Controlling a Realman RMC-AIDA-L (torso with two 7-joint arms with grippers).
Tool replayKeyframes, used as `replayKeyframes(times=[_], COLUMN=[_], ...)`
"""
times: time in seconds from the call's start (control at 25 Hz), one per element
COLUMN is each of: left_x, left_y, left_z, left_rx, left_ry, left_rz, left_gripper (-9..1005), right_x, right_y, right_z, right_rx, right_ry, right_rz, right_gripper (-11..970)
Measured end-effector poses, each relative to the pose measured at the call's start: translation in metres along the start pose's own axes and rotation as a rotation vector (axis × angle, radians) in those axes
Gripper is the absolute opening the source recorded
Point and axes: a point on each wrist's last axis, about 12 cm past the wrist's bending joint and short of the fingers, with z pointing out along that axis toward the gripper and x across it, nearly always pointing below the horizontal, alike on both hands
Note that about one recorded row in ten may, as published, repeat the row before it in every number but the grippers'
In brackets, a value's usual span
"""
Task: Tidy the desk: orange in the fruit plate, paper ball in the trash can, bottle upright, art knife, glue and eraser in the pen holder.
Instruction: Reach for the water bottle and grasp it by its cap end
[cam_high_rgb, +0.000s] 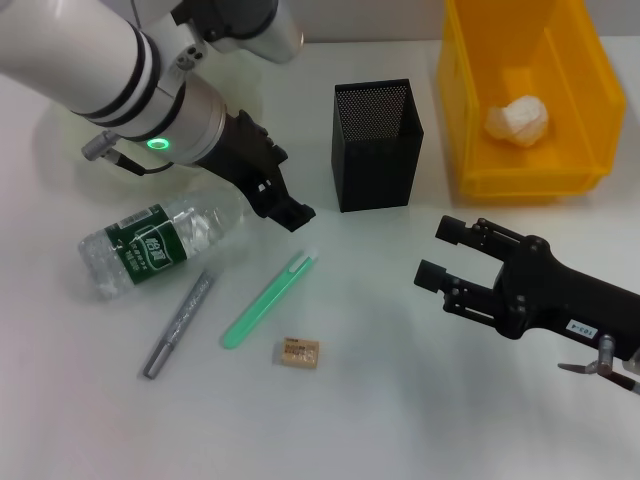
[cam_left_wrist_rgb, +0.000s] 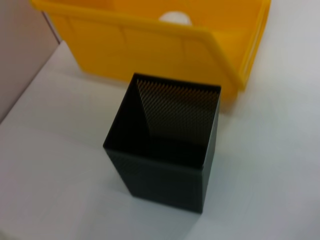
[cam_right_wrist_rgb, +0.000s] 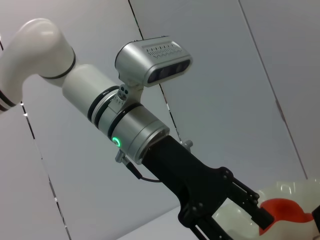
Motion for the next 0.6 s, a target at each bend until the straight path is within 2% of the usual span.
replayKeyframes(times=[0.24, 0.6], left_x=[0.0005, 0.0025], left_y=[0.0017, -0.0011], left_z=[0.002, 0.0068], left_rx=[-0.035, -0.025], left_ry=[0.062, 0.101], left_rz=[0.004, -0.007], left_gripper=[797, 797], right_x=[0.0017, 0.0013], right_y=[0.0019, 0.0025], right_z=[-0.0015, 0.0013], right_rx=[-0.007, -0.021], right_ry=[0.006, 0.009], right_rz=[0.001, -0.002], right_gripper=[738, 738])
